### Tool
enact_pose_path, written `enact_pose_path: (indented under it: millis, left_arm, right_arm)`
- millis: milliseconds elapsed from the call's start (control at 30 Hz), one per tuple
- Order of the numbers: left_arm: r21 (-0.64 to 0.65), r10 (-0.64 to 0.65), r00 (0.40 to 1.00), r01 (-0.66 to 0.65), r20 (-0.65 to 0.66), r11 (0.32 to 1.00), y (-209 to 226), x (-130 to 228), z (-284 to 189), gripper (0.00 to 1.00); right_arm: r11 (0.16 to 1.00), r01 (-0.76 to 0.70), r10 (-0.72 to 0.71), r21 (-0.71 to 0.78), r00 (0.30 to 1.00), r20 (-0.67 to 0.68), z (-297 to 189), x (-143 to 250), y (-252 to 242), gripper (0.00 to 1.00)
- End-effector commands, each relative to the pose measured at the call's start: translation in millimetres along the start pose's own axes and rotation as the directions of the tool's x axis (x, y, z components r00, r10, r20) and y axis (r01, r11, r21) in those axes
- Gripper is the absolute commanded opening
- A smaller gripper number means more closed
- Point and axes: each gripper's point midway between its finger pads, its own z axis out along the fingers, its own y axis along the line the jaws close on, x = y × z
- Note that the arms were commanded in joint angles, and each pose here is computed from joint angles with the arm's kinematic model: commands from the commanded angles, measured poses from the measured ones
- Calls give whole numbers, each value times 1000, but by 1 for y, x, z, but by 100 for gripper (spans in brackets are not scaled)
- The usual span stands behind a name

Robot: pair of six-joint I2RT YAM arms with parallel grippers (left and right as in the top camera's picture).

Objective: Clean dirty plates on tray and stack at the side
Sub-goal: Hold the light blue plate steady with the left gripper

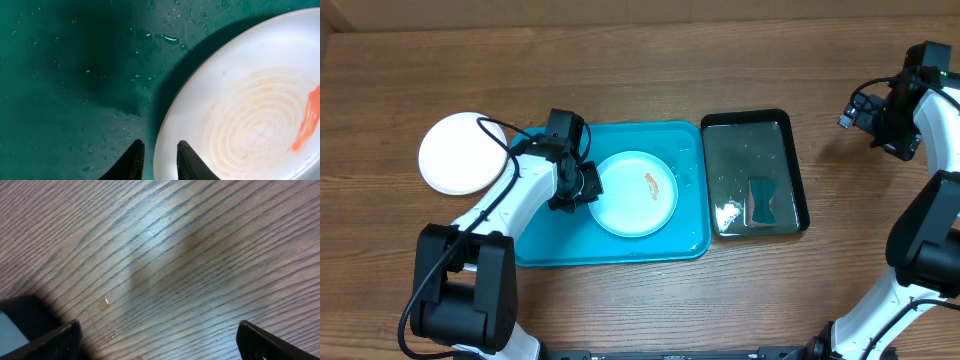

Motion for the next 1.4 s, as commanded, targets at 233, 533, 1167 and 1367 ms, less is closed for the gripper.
enact_pose_path:
  millis: [233,533,1167,1367]
  left_arm:
    - [-15,16,1000,-16,11,1000,2,1,6,14]
    - [-15,18,1000,-18,14,1000,2,0,6,15]
    - [-24,84,996,-84,-4,996,-1,9,10,18]
    - [-40,82,997,-82,-4,996,3,11,13,19]
  right_arm:
    - [1000,-4,5,-9,999,38,-13,-8,1,100]
    - [1000,-4,5,-9,999,38,-13,-8,1,100]
    - [1000,-4,5,-9,999,38,-13,-8,1,100]
    - [1000,-4,5,-21,999,48,-13,-11,3,100]
